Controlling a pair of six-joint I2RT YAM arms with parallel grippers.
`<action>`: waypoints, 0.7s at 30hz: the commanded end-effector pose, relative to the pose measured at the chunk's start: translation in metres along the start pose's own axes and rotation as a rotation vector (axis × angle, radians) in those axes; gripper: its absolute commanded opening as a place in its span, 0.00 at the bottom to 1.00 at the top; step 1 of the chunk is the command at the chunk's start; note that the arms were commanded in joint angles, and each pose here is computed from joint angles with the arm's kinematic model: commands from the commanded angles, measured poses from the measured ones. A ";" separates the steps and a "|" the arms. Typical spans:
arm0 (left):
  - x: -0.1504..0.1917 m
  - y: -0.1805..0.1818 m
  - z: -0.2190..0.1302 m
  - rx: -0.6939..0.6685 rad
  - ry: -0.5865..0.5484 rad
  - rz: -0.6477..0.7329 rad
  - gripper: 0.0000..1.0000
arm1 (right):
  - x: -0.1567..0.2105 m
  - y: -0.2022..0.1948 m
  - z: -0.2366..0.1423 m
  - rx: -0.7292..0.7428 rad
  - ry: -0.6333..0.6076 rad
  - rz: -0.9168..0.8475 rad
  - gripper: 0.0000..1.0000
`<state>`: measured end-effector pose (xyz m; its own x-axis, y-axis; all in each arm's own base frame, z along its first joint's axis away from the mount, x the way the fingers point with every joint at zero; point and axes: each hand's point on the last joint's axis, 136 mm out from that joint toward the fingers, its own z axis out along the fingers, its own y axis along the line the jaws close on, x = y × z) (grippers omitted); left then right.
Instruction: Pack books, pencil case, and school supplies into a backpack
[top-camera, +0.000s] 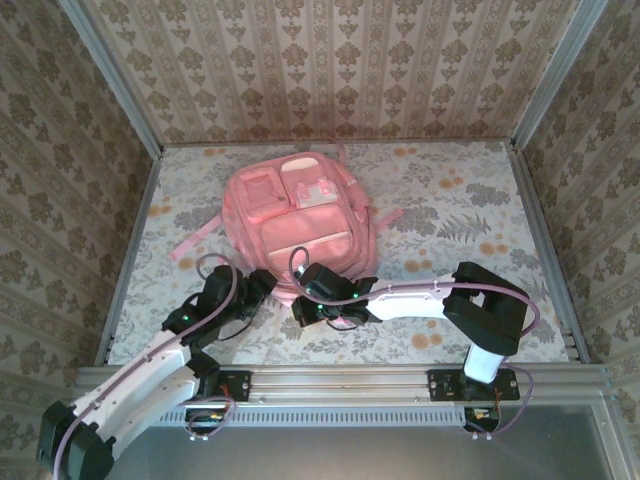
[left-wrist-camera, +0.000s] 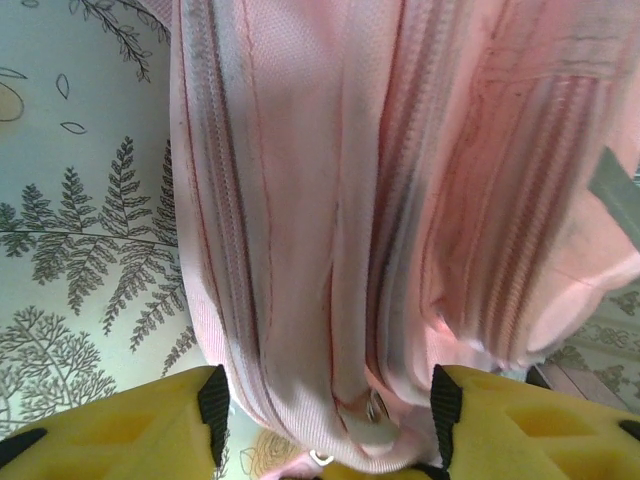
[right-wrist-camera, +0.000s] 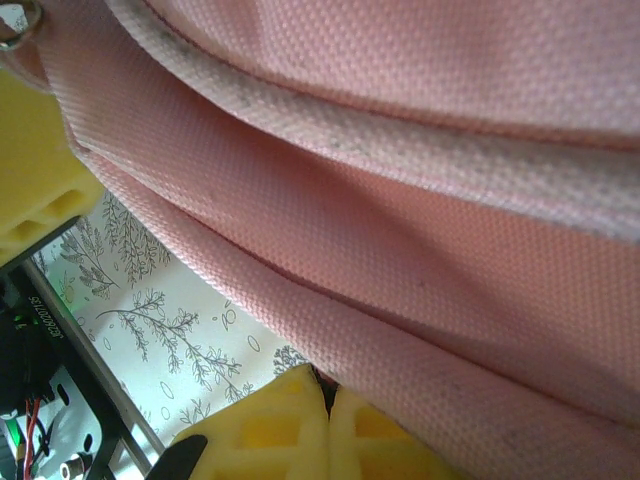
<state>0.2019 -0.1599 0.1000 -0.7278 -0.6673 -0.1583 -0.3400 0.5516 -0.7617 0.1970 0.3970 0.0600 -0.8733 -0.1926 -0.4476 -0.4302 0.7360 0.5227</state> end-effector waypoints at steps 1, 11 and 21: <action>-0.006 -0.009 0.009 0.029 -0.034 -0.027 0.54 | -0.002 0.008 0.002 -0.025 -0.006 0.000 0.00; -0.017 -0.016 0.006 -0.006 -0.084 0.023 0.01 | 0.004 -0.013 -0.011 0.094 0.021 -0.039 0.00; -0.020 -0.006 0.002 -0.050 -0.094 0.036 0.00 | 0.014 -0.037 -0.026 0.172 0.059 -0.048 0.00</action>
<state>0.2140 -0.1635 0.0970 -0.7150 -0.6746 -0.1838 -0.3489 0.5720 -0.7424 0.1974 0.3802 0.0672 -0.8548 -0.2277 -0.4664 -0.4529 0.7661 0.4561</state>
